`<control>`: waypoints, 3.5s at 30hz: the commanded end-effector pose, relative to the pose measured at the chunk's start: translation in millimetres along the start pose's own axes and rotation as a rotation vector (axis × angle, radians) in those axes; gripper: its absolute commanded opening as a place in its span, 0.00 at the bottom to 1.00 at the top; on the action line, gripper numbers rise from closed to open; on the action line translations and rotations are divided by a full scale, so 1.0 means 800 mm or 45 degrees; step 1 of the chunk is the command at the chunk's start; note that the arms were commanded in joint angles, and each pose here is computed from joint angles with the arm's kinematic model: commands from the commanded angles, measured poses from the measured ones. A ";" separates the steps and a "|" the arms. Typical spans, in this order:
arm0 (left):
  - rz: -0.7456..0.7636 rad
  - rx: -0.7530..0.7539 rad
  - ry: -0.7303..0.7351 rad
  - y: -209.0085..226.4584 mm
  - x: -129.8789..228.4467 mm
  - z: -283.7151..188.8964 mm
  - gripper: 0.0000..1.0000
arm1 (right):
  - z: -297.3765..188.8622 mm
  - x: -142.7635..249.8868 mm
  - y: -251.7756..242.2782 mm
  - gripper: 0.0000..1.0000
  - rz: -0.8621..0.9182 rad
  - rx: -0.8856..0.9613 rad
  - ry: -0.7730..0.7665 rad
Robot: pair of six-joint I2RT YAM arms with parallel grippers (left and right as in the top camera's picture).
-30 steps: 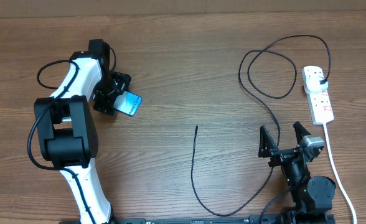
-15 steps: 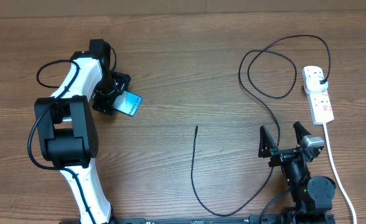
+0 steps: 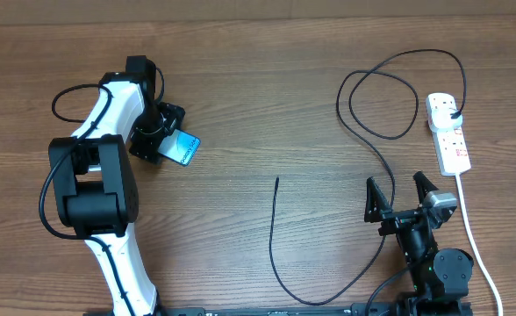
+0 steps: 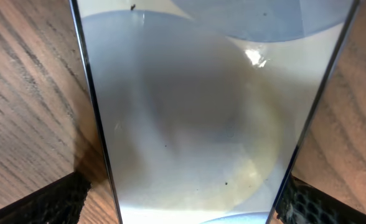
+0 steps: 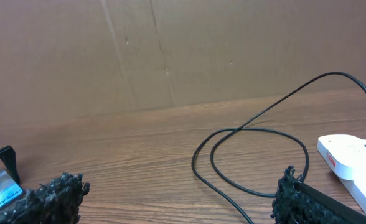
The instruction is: Plug charger to phone and switch on socket
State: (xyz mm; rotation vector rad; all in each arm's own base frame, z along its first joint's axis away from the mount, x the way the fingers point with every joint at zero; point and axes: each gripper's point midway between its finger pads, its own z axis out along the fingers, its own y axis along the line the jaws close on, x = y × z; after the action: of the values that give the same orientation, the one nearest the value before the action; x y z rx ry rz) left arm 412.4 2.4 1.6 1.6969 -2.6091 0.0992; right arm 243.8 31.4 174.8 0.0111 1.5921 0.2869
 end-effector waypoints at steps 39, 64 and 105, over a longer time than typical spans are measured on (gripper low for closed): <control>0.026 -0.058 -0.032 0.007 -0.007 0.018 1.00 | 0.000 0.003 -0.001 1.00 -0.006 0.004 -0.002; 0.031 -0.055 -0.034 0.006 -0.008 0.018 0.96 | 0.000 0.003 -0.001 1.00 -0.006 0.004 -0.002; 0.000 -0.079 0.009 0.008 0.012 0.018 1.00 | 0.000 0.003 -0.001 1.00 -0.006 0.004 -0.002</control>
State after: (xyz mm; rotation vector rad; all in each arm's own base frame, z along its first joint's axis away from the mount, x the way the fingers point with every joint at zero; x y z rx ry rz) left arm 409.9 -3.8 1.1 1.6748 -2.6319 0.0473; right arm 243.8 31.4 174.7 0.0108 1.5925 0.2866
